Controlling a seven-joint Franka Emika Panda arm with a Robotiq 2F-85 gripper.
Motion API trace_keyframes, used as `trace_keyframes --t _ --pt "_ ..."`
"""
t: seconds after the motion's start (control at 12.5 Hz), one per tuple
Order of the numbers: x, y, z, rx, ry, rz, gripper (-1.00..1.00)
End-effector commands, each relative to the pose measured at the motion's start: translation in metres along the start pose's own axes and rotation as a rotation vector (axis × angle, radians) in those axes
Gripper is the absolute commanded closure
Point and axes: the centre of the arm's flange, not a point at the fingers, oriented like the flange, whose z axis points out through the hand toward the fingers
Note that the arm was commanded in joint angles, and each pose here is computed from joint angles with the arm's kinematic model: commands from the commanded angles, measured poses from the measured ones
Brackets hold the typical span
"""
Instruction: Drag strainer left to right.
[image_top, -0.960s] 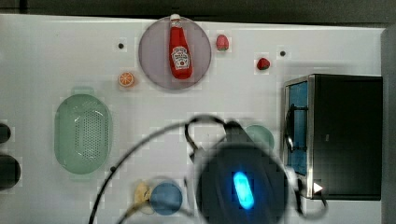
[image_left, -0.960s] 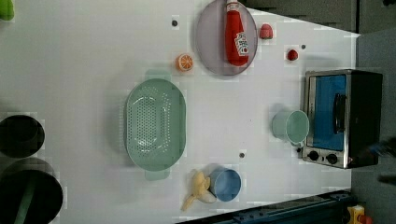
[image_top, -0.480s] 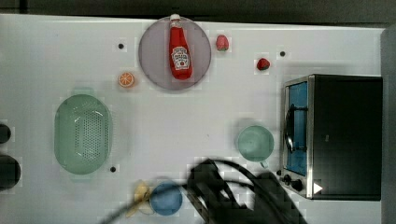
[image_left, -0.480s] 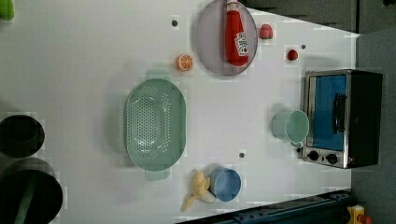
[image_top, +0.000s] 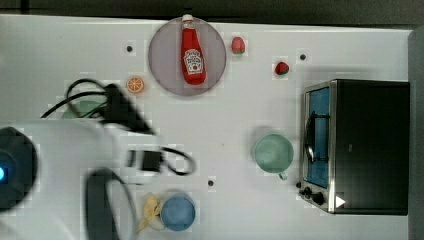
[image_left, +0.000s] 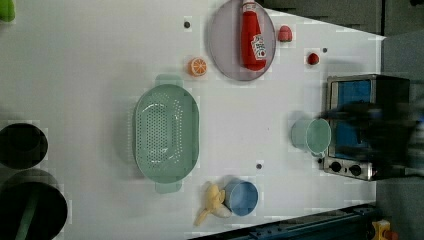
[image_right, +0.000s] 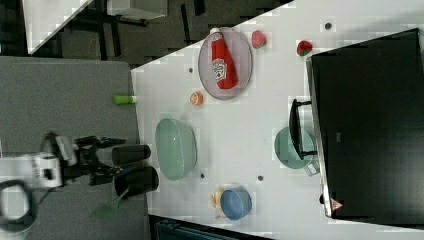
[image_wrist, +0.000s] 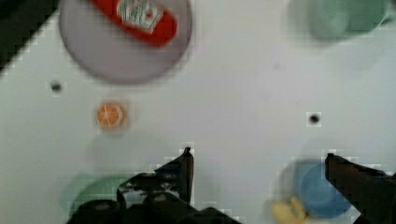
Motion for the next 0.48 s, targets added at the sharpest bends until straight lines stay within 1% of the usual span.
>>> trace_keyframes --t 0.08,0.24,0.48 --pt "-0.071 -0.029 0.031 0.002 -0.022 0.245 -1.00" --pt "-0.097 -0.053 0.070 -0.003 -0.066 0.361 -1.00" --pt "-0.120 -0.076 0.131 -0.025 -0.143 0.484 -1.00"
